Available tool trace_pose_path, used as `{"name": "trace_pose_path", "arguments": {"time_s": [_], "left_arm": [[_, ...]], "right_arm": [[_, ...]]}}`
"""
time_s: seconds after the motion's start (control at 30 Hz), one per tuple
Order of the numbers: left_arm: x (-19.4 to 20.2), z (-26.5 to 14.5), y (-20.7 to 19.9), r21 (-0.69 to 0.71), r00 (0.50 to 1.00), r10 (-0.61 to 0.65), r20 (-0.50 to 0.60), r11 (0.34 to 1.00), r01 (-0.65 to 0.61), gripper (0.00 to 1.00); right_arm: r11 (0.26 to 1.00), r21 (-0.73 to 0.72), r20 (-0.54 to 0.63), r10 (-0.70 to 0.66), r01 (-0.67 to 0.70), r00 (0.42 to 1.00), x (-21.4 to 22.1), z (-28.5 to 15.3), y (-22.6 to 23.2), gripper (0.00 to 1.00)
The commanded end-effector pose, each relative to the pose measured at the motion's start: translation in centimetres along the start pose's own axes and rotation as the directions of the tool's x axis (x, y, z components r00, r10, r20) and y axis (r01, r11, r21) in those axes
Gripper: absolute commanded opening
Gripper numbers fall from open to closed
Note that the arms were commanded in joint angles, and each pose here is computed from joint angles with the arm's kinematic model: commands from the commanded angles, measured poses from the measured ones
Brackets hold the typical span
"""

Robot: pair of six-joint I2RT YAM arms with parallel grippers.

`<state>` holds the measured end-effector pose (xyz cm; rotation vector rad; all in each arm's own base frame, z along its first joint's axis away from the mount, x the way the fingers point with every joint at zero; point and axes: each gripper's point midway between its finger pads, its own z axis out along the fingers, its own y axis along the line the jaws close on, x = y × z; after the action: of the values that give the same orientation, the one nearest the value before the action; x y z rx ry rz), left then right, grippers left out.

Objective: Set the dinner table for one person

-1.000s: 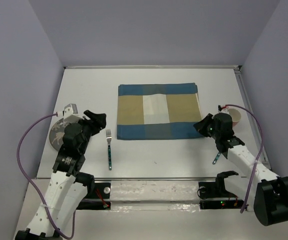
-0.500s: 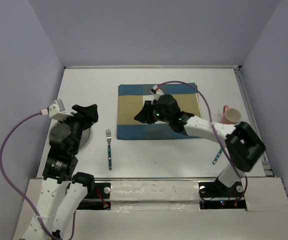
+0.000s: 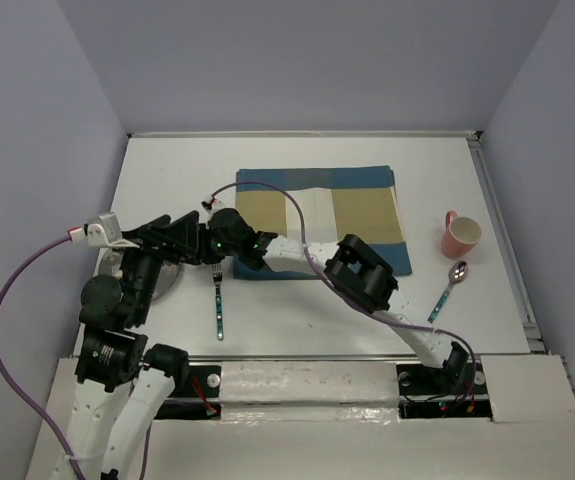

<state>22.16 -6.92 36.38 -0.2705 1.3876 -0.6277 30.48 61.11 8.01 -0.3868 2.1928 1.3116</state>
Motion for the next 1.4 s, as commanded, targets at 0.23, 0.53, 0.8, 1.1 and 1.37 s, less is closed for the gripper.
{"name": "trace_pose_path", "arguments": {"time_s": [0.23,0.53,0.8,1.1,1.37], "left_arm": [[0.6,-1.3,-1.3,0.095,0.999,0.04,0.017,0.995,-0.042,0.89],[0.8,-1.6,-1.5,0.123,0.997,0.059,0.043,0.99,-0.064,0.89],[0.5,-2.1,-1.9,0.142,0.997,0.054,0.055,0.988,-0.061,0.89],[0.5,-2.2,-1.8,0.142,0.997,0.054,0.054,0.988,-0.061,0.89],[0.3,-2.1,-1.5,0.123,0.997,0.056,0.062,0.99,-0.063,0.89]], "right_arm": [[0.993,0.012,0.003,0.119,-0.119,0.993,-0.2,3.2,0.4,0.48],[0.985,0.013,-0.051,0.17,-0.169,0.984,1.3,5.2,-0.5,0.45],[0.982,-0.018,-0.094,0.183,-0.186,0.979,2.4,5.8,-0.5,0.23],[0.99,-0.069,-0.013,0.123,-0.124,0.992,-1.4,4.4,1.1,0.0],[0.972,-0.23,0.118,0.071,-0.042,0.99,-9.0,0.7,6.6,0.0]]}}
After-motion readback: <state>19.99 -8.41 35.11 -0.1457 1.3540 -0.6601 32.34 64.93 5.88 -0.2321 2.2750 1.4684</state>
